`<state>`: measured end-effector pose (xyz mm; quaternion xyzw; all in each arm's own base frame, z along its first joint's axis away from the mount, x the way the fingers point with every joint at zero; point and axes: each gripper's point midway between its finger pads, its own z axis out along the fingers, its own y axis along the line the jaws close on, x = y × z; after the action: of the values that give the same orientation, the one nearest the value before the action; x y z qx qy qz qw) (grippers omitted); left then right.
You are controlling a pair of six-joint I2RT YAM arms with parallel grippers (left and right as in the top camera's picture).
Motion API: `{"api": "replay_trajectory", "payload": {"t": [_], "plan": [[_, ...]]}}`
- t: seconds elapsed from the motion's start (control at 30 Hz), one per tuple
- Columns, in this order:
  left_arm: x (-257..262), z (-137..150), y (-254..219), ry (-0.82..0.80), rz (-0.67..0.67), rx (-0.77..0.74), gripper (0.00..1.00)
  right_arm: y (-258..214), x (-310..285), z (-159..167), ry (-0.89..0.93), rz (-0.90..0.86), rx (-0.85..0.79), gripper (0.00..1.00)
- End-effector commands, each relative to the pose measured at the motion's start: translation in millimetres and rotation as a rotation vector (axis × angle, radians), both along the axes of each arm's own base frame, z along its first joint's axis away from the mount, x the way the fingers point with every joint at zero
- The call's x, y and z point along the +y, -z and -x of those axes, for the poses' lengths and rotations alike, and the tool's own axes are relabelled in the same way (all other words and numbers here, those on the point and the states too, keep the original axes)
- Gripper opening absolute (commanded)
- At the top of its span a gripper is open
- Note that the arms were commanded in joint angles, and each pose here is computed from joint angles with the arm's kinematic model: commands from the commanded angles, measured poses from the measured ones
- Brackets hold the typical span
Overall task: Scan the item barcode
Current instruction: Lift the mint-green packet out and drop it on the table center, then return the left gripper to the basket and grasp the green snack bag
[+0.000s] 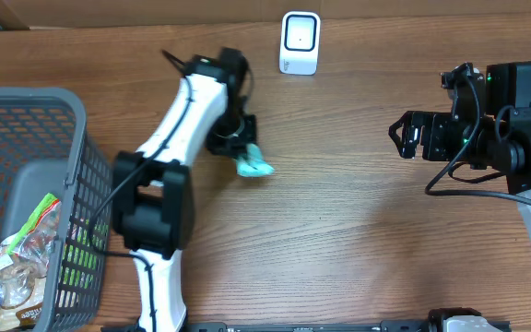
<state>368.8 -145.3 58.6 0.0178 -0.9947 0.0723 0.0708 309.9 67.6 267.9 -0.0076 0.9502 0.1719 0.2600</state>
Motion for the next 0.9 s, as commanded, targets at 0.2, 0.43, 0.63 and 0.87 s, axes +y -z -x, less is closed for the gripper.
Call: {"api": "replay_trajectory", "payload": {"t": [0.2, 0.43, 0.63, 0.87], "plan": [[-60, 10, -23, 0.132, 0.195, -0.002, 0.3, -11, 0, -5, -0.002, -0.009, -0.039, 1.0], [-25, -19, -131, 0.144, 0.136, -0.18, 0.37, -11, 0, -5, -0.001, -0.009, -0.038, 1.0], [14, -24, -252, 0.074, 0.134, -0.53, 0.52, -11, 0, -4, -0.001, -0.009, -0.037, 1.0], [126, 31, -338, -0.234, -0.059, -0.779, 0.75, -10, 0, -3, -0.001, -0.009, -0.029, 1.0]]}}
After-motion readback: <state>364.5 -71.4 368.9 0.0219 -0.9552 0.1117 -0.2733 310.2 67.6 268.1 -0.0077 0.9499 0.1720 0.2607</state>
